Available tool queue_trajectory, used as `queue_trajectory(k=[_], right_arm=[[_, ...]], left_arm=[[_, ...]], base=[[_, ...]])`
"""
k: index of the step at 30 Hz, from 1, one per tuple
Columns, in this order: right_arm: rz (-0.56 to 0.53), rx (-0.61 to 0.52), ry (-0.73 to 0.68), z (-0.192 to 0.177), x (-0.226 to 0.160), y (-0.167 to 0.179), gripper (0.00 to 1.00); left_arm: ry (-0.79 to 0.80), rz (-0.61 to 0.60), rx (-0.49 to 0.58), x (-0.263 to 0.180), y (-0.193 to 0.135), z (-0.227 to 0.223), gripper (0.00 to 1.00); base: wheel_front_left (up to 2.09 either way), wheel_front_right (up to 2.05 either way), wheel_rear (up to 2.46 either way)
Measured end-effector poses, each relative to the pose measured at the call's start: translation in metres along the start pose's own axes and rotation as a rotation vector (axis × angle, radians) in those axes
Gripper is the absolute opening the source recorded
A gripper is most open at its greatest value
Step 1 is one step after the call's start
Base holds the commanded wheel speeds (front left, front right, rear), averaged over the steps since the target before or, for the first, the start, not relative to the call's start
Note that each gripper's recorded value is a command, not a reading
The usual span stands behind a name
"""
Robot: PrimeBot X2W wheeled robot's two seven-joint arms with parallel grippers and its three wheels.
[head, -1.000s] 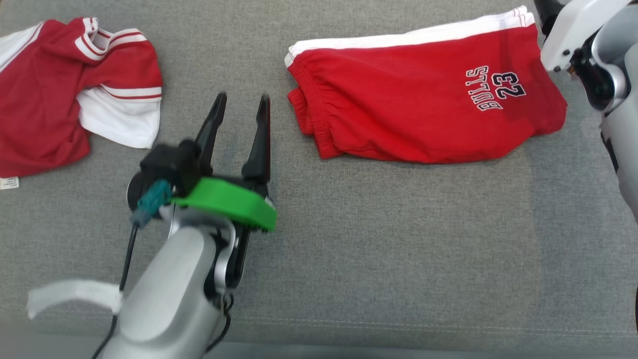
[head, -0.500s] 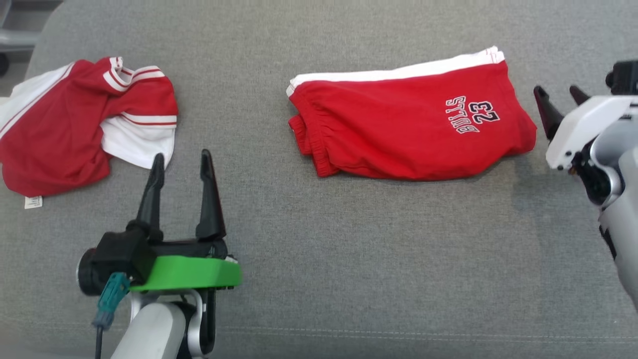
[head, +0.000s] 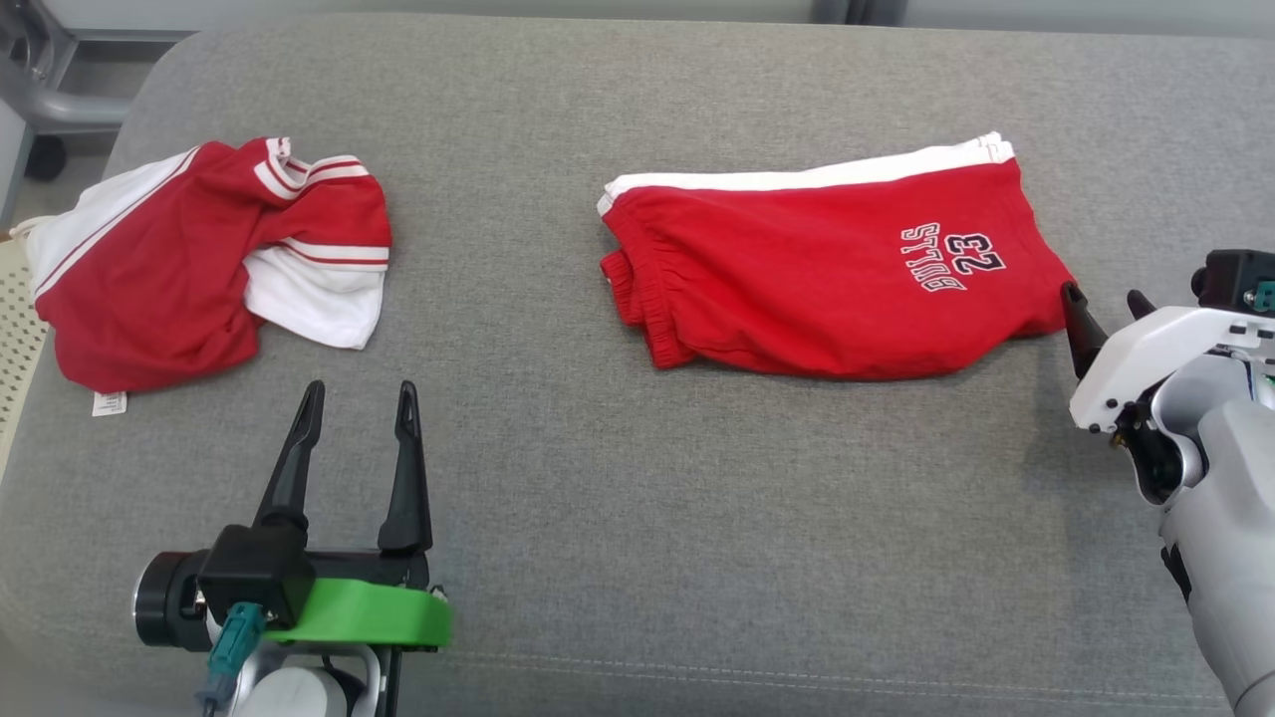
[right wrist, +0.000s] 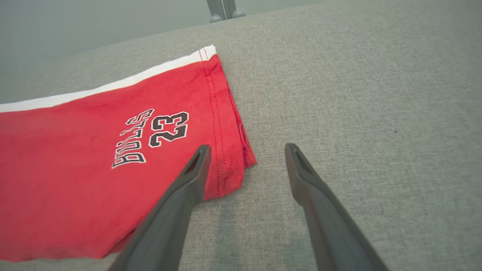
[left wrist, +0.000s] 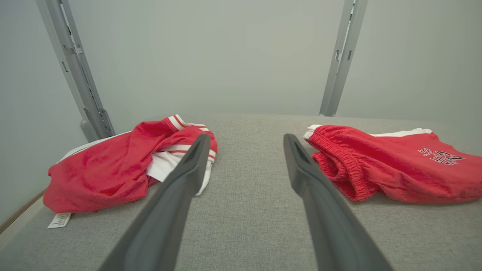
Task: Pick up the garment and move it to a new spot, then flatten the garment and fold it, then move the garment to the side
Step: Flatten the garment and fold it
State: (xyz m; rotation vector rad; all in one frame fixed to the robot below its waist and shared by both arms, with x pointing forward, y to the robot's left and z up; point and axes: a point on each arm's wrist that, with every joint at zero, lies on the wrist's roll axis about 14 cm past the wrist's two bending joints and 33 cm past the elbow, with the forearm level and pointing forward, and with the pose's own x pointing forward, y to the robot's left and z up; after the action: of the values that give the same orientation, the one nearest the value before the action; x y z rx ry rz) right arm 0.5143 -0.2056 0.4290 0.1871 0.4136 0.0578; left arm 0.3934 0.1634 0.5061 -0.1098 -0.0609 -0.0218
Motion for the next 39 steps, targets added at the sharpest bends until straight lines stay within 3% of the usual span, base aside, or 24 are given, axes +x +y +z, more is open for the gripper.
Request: queue_trajectory(k=[15,17,21,23,24,26,27,39], right_arm=[[-0.020,0.029,0.097,-0.033,0.021,0.008,1.00],[-0.022,0.040,0.108,-0.036,0.023,0.009,0.71],[-0.024,0.041,0.115,-0.036,0.028,0.010,0.59],[-0.029,0.046,0.118,-0.037,0.029,0.009,0.45],[-0.031,0.047,0.119,-0.037,0.030,0.009,0.35],[-0.034,0.047,0.119,-0.037,0.031,0.008,0.07],[-0.036,0.045,0.122,-0.038,0.031,0.008,0.00],[-0.001,0.042,0.084,-0.035,0.014,0.018,0.00]], left_arm=[[0.089,0.019,0.065,-0.016,0.035,-0.018,1.00],[0.091,0.026,0.067,-0.016,0.037,-0.018,1.00],[0.096,0.035,0.069,-0.017,0.039,-0.018,1.00],[0.099,0.040,0.069,-0.017,0.040,-0.019,1.00],[0.103,0.040,0.069,-0.017,0.040,-0.019,1.00],[0.106,0.041,0.066,-0.017,0.040,-0.020,1.00],[0.107,0.041,0.066,-0.017,0.040,-0.020,1.00],[0.119,0.027,0.046,-0.025,0.033,-0.023,1.00]], base=[[0.00,0.00,0.00],[0.00,0.00,0.00],[0.00,0.00,0.00],[0.00,0.00,0.00],[0.00,0.00,0.00],[0.00,0.00,0.00],[0.00,0.00,0.00],[0.00,0.00,0.00]])
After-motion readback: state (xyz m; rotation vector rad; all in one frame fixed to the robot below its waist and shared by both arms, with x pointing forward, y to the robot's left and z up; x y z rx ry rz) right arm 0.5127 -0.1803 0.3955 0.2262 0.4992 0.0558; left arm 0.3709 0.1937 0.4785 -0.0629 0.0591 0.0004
